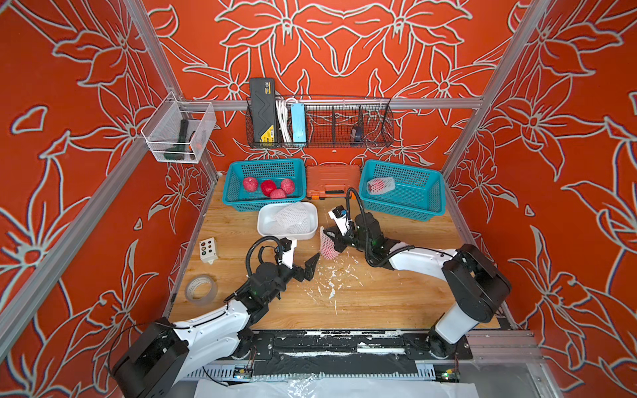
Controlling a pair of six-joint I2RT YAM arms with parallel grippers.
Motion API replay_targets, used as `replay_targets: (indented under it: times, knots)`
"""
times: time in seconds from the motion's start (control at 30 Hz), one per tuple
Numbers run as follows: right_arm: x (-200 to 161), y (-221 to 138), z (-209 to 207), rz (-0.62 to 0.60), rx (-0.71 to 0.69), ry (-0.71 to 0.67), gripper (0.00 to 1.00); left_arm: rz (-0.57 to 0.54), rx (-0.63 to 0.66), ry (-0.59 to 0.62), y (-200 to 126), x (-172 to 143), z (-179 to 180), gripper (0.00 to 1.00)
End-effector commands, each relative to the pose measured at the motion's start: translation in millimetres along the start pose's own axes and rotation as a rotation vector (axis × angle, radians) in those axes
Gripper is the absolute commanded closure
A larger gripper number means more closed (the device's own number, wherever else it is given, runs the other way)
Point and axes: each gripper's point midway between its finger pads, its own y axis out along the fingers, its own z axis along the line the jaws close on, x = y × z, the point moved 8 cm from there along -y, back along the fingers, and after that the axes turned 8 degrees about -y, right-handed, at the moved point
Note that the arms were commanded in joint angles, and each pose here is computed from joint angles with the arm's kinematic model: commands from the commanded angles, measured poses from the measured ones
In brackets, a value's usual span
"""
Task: Remove foam nets from apples
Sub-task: Remove the foam net from the apple.
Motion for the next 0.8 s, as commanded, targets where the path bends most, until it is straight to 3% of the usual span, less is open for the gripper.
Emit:
replay_targets:
  times: [0.0,0.03,0.13,0.27,0.53,0.77]
  knots:
    - [15.6,-9.9,-6.1,-0.022,-0.013,0.065,1.0,-0.033,0.022,-0.006,-1.3,5.9,2.5,0.02]
    - [19.7,-13.1,-5.1,-0.065,0.023,0.065,1.0,-0.035,0.019,-0.008,-1.3,6.4,2.3,0.02]
    - [31.4,-22.9,5.1,-0.011,-0.04,-0.033,1.0,-0.034,0.015,-0.011,0.3,9.4,0.7,0.02]
    - [53.5,-38.7,-1.1,-0.058,-0.009,0.04,1.0,-0.042,0.043,-0.032,-0.2,11.9,2.8,0.02]
    - [103.9,-51.8,0.9,-0.102,0.042,0.037,1.0,-0.052,0.203,-0.088,-4.0,11.7,21.2,0.02]
    - [141.9,-13.9,-15.0,-0.125,0.019,-0.025,1.0,-0.119,0.421,-0.257,-26.3,12.4,56.8,0.02]
